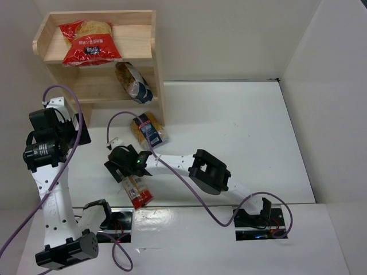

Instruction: Place and organize the pasta boxes and bags onto the shelf

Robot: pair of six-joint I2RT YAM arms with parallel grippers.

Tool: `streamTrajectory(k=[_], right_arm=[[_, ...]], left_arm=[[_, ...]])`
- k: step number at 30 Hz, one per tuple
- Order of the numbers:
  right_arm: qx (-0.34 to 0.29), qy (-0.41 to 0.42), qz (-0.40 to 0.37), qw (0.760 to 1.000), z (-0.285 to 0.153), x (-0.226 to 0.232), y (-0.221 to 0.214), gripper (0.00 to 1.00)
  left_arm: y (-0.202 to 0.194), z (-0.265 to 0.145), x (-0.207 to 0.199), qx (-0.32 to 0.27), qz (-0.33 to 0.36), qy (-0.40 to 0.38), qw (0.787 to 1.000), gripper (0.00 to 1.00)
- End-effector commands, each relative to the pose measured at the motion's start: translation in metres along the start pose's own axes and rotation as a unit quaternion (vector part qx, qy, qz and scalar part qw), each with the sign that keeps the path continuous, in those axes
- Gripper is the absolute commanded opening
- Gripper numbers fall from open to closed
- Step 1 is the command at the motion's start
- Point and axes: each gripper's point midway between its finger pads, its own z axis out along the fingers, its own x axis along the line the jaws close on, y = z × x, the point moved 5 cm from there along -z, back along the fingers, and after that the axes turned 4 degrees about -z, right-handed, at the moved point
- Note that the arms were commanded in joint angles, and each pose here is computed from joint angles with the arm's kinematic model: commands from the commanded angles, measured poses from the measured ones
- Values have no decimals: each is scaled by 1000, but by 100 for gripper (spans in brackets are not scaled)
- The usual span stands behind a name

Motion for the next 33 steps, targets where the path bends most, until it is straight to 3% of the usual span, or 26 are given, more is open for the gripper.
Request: streamTrajectory(k=[1, 10, 12, 13, 14, 15, 16, 17, 23, 33], right_arm=[[205, -34, -45, 977, 44, -27, -142, 99], [244, -16, -86, 966, 52, -29, -174, 99], [255, -12, -93, 963, 50, -30, -179, 86], [259, -13, -93, 961, 52, -32, -183, 74], [265, -10, -93, 960, 51, -32, -188, 60], [268, -2, -95, 959, 50, -31, -188, 30], [273, 1, -94, 957, 52, -31, -193, 10], [284, -1, -101, 953, 48, -33, -196, 0], [287, 31, -129, 949, 22, -27, -182, 0], [138, 14, -98, 985, -45, -53, -52, 0]], left_arm=[[3, -6, 0, -23, 1, -3, 1000, 100], [4, -9, 0, -28, 6, -8, 1000, 100], [4, -9, -1, -28, 6, -12, 1000, 100], [4, -9, -1, -28, 6, -12, 1000, 100], [4, -9, -1, -28, 6, -12, 1000, 100], [4, -9, -1, -28, 6, -12, 1000, 100], [4, -9, -1, -28, 6, -12, 1000, 100], [4, -9, -1, -28, 6, -12, 1000, 100], [5, -11, -3, -37, 11, -19, 999, 100], [3, -12, -5, -50, 16, -29, 998, 100]])
